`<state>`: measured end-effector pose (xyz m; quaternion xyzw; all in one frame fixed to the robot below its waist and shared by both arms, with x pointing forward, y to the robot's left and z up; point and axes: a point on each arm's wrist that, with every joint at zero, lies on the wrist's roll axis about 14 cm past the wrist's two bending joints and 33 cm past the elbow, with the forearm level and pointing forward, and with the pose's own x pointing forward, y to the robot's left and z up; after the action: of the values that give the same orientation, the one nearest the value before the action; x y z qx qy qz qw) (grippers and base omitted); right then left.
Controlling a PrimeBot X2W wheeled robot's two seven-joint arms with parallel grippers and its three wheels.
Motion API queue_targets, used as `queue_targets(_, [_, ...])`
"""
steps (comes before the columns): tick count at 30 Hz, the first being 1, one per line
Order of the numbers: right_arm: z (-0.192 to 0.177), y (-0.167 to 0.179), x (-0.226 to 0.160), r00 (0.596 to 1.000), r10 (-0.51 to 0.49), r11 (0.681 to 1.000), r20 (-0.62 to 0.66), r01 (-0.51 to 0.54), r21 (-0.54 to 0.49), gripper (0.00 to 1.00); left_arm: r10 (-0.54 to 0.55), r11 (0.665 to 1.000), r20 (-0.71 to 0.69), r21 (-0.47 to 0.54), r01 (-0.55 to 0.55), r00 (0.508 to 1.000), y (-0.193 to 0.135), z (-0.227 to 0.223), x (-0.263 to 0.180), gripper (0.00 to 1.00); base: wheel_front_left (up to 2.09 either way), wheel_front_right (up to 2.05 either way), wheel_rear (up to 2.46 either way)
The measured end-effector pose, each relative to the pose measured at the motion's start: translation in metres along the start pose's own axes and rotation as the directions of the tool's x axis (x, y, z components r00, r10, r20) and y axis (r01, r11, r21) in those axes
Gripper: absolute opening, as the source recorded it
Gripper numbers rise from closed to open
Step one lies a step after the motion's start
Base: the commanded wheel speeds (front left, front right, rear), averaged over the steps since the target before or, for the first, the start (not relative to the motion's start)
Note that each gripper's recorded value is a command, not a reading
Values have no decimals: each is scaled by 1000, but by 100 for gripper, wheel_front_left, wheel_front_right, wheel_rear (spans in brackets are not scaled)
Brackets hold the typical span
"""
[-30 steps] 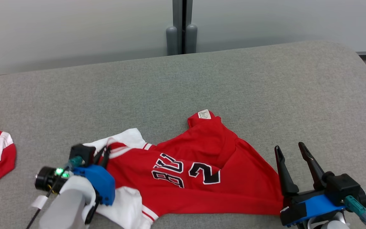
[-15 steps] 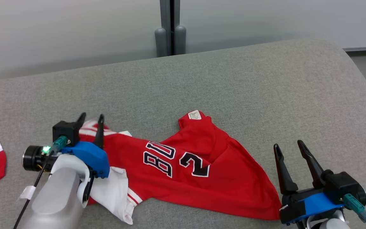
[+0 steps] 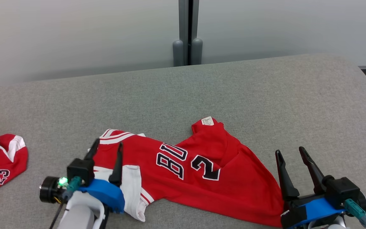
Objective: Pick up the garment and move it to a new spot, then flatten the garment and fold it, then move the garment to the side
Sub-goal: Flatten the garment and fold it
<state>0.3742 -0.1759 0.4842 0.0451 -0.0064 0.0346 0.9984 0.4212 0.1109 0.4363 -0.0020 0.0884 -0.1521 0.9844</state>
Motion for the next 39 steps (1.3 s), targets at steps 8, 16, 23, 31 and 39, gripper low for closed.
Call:
queue_targets(8, [-1,3,0,1000,9,1000,-3,-9,5,100,-100,995,-84,24,102,992,-29,-30,-17,100,0,0,0])
queue_targets(16, [-6,-4,-4,1000,-16,1000,-19,17,17,100,-156,987,-170,10,160,973,-48,-58,-17,100,0,0,0])
queue_targets(23, [-9,-12,-6,999,-40,999,-29,41,14,100,-145,988,-219,20,153,965,-43,-70,-10,100,0,0,0])
queue_targets(31, [-7,-15,-6,998,-50,999,-23,50,14,100,-122,992,-217,0,125,969,-38,-68,-5,0,0,0,0])
queue_targets(39, [-7,-4,-3,1000,-18,999,-19,18,28,100,-39,998,-89,-59,34,995,-25,-37,-17,0,0,0,0])
